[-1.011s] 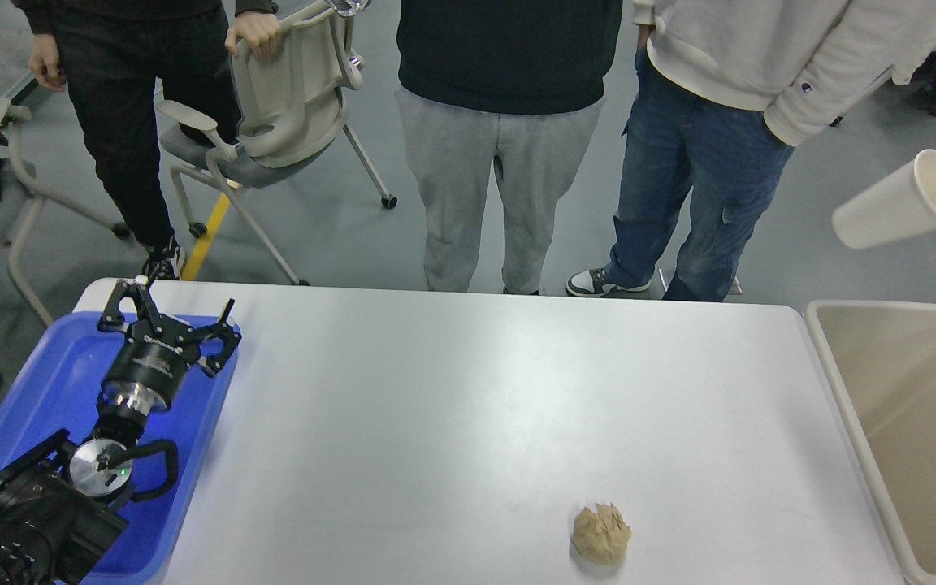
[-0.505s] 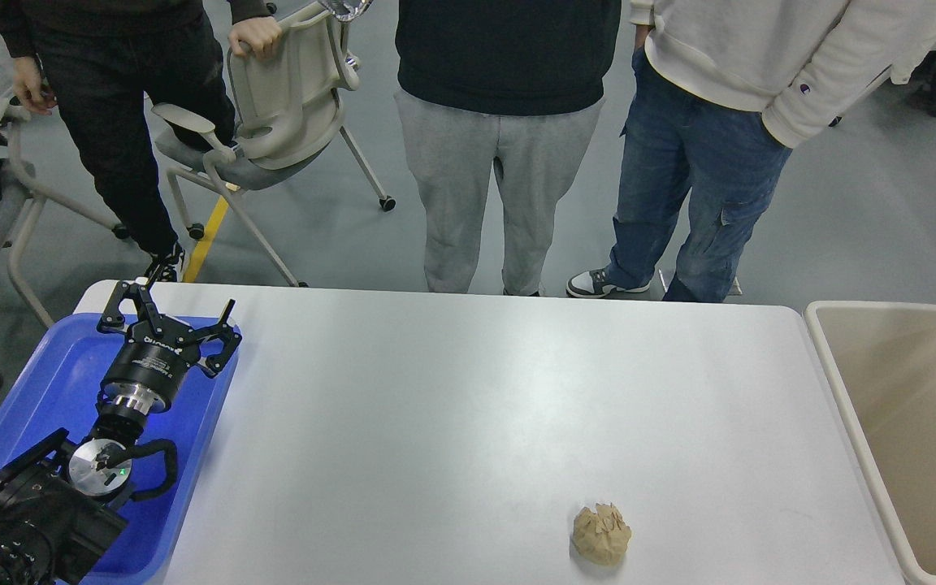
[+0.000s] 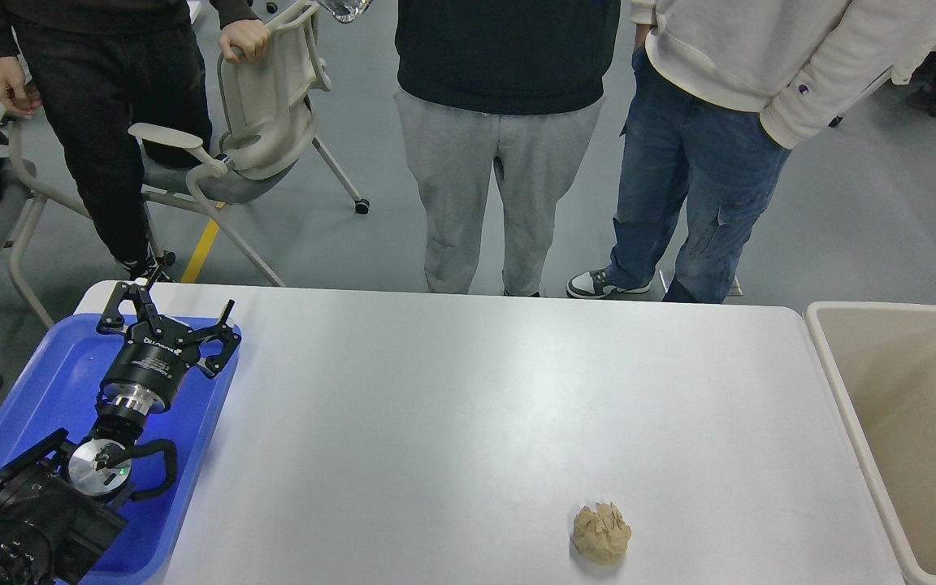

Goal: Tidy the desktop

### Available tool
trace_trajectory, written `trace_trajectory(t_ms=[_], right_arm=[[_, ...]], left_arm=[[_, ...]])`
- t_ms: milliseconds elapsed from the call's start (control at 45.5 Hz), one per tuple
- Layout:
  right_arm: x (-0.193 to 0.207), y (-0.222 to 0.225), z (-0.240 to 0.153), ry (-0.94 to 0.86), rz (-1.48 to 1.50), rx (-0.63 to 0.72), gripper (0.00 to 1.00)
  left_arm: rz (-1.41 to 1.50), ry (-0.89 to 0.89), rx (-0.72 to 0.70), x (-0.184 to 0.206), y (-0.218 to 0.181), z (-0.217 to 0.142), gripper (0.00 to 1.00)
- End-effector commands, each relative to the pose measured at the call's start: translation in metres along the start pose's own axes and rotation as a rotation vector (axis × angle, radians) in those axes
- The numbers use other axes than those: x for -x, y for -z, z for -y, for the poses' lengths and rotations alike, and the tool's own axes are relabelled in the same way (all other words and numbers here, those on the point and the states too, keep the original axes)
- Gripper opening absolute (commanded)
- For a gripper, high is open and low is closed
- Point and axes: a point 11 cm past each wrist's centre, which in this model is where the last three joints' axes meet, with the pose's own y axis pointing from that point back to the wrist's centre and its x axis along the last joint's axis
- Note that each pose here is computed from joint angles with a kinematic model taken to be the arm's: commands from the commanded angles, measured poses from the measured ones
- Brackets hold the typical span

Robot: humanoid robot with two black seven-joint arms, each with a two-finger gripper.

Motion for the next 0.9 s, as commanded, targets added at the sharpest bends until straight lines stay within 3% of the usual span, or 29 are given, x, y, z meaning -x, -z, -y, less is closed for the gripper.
trace_trajectory(t_ms=[0,22,44,66,132,154,462,615,769,879], right_arm=[[0.016,-0.027,-0.004,-0.008,0.023,0.043,0.00],[0.016,-0.027,-0.004,-0.009,0.026,0.046,0.00],[0.016,-0.028,-0.004,-0.009,0.029,0.053,0.11],[0.017,-0.029,-0.004,-0.009,0.030,0.061,0.28],[0.016,-0.030,-0.004,-0.014,0.027,0.074,0.91],[0.016,-0.030,-0.004,-0.018,0.027,0.074,1.00],[0.015,-0.028,-0.004,-0.020,0.037,0.070,1.00],[0.016,-0.019,-0.001,-0.036,0.201,0.031,1.00],[0.039,0.047,0.008,0.108,0.479,-0.130,1.00],[0.078,0.102,-0.002,0.293,0.573,-0.262,1.00]], left_arm=[[0.000,0.000,0.000,0.000,0.000,0.000,1.00],[0.000,0.000,0.000,0.000,0.000,0.000,1.00],[0.000,0.000,0.000,0.000,0.000,0.000,1.00],[0.000,0.000,0.000,0.000,0.000,0.000,1.00],[0.000,0.000,-0.001,0.000,0.000,0.000,1.00],[-0.001,0.001,-0.002,0.000,0.000,0.000,1.00],[0.000,0.000,-0.001,0.000,0.000,0.000,1.00],[0.000,0.001,0.001,0.000,0.000,0.001,1.00],[-0.001,0.001,0.002,0.000,0.000,0.001,1.00],[0.000,-0.001,0.002,0.000,-0.001,0.000,1.00]])
